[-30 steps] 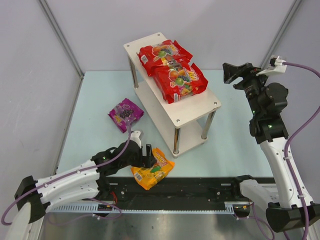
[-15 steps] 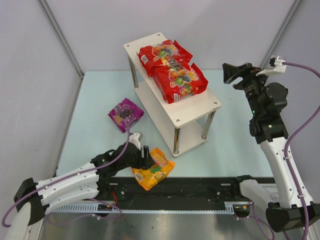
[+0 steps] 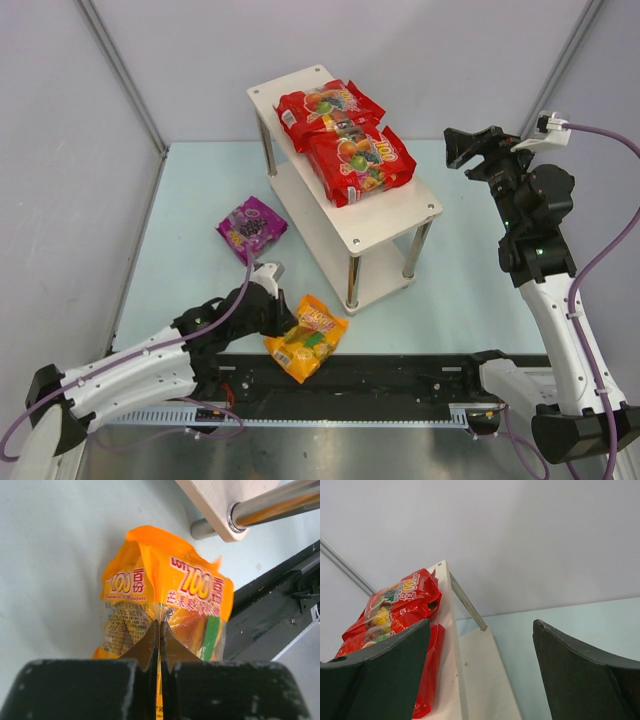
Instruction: Place and organize the candy bags onto the shelf
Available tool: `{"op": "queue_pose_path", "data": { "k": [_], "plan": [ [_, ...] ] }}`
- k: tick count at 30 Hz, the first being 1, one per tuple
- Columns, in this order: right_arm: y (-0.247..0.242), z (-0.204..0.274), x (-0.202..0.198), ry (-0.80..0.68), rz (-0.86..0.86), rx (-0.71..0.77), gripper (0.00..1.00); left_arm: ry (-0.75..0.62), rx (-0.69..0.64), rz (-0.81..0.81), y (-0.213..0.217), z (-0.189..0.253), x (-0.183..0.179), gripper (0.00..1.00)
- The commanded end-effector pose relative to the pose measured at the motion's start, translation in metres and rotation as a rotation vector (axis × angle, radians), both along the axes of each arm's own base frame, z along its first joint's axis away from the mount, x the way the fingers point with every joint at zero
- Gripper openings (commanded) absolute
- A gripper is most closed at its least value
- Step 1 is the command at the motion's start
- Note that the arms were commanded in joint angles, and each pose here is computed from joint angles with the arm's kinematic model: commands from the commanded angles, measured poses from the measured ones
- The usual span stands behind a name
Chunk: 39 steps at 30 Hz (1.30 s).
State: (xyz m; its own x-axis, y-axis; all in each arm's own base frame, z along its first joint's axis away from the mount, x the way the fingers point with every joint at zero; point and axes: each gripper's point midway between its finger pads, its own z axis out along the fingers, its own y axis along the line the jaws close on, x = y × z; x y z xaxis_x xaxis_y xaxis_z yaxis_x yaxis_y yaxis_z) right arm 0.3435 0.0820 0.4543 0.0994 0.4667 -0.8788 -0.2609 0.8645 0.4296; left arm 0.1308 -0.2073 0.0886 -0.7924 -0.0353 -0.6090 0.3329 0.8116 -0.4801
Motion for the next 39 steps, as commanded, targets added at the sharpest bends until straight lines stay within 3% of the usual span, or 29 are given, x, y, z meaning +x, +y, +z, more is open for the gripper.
{"op": "queue_pose_path", "data": {
  "k": [1, 8, 11, 17, 24, 31, 39],
  "plan": [
    [0.0, 0.005, -0.001, -0.016, 0.009, 0.005, 0.88, -0.103, -0.028, 0.021, 0.002, 0.06, 0.012, 0.0],
    [0.001, 0.004, -0.001, -0.011, 0.013, 0.004, 0.88, -0.221, 0.025, 0.062, 0.022, 0.117, 0.025, 0.0],
    [0.002, 0.003, -0.001, -0.008, 0.016, 0.002, 0.88, -0.266, 0.143, 0.126, 0.045, 0.132, 0.036, 0.0],
    [0.002, 0.0, 0.0, 0.001, 0.018, 0.0, 0.88, -0.238, 0.406, 0.148, 0.062, 0.109, 0.051, 0.0],
    [0.004, -0.004, 0.003, 0.011, 0.025, -0.002, 0.88, -0.264, 0.498, 0.153, 0.066, 0.102, 0.074, 0.0],
    [0.004, -0.007, 0.006, 0.023, 0.025, -0.008, 0.88, -0.269, 0.61, 0.274, 0.108, 0.108, 0.1, 0.0],
    [0.004, -0.01, 0.007, 0.029, 0.022, -0.014, 0.88, -0.197, 0.703, 0.143, 0.063, 0.059, 0.102, 0.0]
  ]
}}
